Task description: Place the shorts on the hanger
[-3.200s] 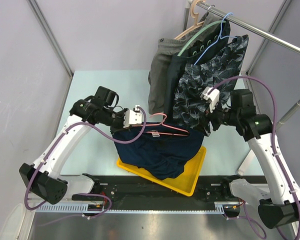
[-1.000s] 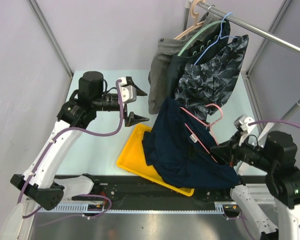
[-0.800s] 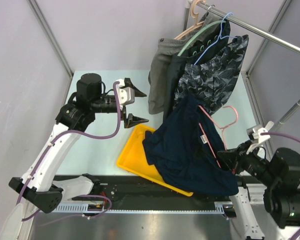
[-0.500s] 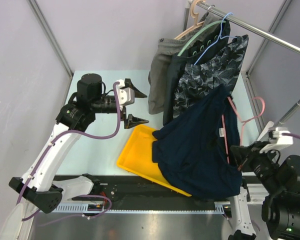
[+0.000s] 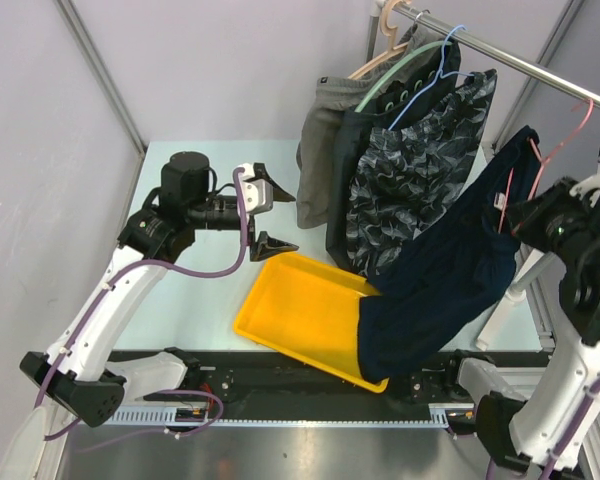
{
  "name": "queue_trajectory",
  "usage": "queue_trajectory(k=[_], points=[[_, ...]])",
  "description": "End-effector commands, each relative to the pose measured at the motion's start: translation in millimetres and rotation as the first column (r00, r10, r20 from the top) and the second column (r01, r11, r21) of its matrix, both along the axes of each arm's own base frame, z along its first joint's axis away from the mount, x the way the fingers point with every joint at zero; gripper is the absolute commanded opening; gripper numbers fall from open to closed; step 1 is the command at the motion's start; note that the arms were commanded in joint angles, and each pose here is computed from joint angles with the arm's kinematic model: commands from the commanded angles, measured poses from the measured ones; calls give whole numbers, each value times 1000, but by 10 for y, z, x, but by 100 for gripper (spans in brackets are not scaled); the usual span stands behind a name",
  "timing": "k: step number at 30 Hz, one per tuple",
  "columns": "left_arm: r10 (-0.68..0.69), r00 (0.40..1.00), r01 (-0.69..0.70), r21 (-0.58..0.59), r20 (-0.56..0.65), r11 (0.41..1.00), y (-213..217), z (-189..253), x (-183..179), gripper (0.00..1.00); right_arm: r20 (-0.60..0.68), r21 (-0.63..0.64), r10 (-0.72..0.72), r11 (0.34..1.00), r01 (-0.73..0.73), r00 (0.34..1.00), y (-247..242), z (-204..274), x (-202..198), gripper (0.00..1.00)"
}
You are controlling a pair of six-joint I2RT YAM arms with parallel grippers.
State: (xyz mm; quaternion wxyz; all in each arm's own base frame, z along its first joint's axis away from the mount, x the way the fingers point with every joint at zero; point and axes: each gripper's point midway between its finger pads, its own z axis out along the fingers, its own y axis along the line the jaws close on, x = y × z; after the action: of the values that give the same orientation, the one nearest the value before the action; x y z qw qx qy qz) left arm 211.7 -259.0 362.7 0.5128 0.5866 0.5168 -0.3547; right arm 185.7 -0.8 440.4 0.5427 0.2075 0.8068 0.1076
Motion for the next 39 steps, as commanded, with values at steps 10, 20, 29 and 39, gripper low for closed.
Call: queue_trajectory(k=[10,20,29,39], points=[[-23,1000,23,12,15,1000,-2,14,-41,100,287,-16,-15,1000,20,958,-188,848,783,0],[12,1000,-12,41,-9,999,47,-95,-32,100,236,-42,26,999,-17,971,150,572,1183,0],[62,992,-53,86,-106,995,118,-422,-85,100,248,-30,-40,998,49,968,100,509,1381,0],[16,991,6,168,-130,986,167,-796,-207,96,244,-25,-102,993,112,964,15,398,1604,0]])
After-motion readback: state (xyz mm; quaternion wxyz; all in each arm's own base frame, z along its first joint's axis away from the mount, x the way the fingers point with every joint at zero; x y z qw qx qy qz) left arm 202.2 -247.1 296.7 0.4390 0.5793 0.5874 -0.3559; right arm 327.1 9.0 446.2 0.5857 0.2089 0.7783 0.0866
